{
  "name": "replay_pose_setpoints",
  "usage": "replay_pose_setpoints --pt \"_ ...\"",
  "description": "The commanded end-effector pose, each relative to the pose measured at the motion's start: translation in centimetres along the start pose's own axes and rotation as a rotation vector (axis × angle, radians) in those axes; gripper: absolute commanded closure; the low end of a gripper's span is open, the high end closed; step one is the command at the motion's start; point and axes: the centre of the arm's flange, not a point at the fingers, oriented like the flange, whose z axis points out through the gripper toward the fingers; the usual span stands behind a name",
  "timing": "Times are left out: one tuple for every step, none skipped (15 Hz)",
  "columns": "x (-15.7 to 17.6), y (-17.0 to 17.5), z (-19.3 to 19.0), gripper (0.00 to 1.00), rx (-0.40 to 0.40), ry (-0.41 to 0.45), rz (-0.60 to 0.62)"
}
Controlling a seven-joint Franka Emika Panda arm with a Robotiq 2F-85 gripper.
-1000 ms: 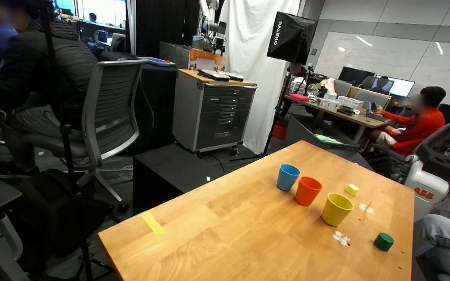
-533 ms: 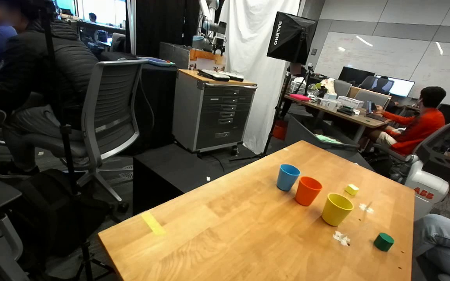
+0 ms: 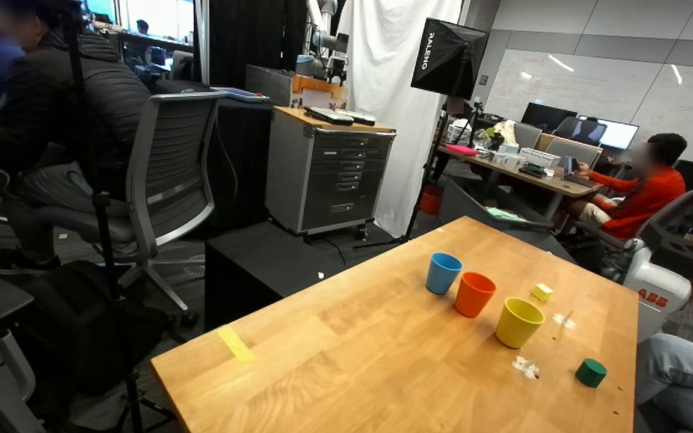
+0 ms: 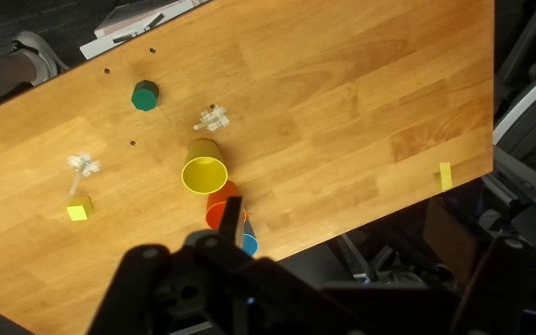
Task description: Put the yellow cup in the blue cup then place them both in the orange cup
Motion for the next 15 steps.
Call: replay_pose_setpoints --pt "0.0 0.0 0.0 0.0 0.0 0.0 0.0" --pt "0.0 0.0 0.0 0.0 0.0 0.0 0.0" --pt "0.0 0.0 0.0 0.0 0.0 0.0 0.0" --pt "0.0 0.0 0.0 0.0 0.0 0.0 0.0" --pt "0.0 0.0 0.0 0.0 0.0 0.0 0.0" --pt "0.0 0.0 0.0 0.0 0.0 0.0 0.0" --pt "0.0 0.0 0.0 0.0 0.0 0.0 0.0" --pt "0.0 -0.2 0.5 0.0 -0.003 0.024 0.009" --pt "0.1 -0.2 1.2 0.0 0.001 0.06 0.029" --pt "0.4 -0.2 1.3 0.0 0.005 0.083 0.04" --pt "1.0 0.0 1.5 0.0 0.014 0.116 0.069" --pt "1.6 0.2 1.6 0.0 0.022 0.145 0.098" --pt "2.6 0.8 1.7 0.0 0.032 0.177 0.144" --pt "3.5 1.3 1.9 0.0 0.036 0.199 0.178" --pt "4.4 2.1 2.2 0.0 0.034 0.207 0.21"
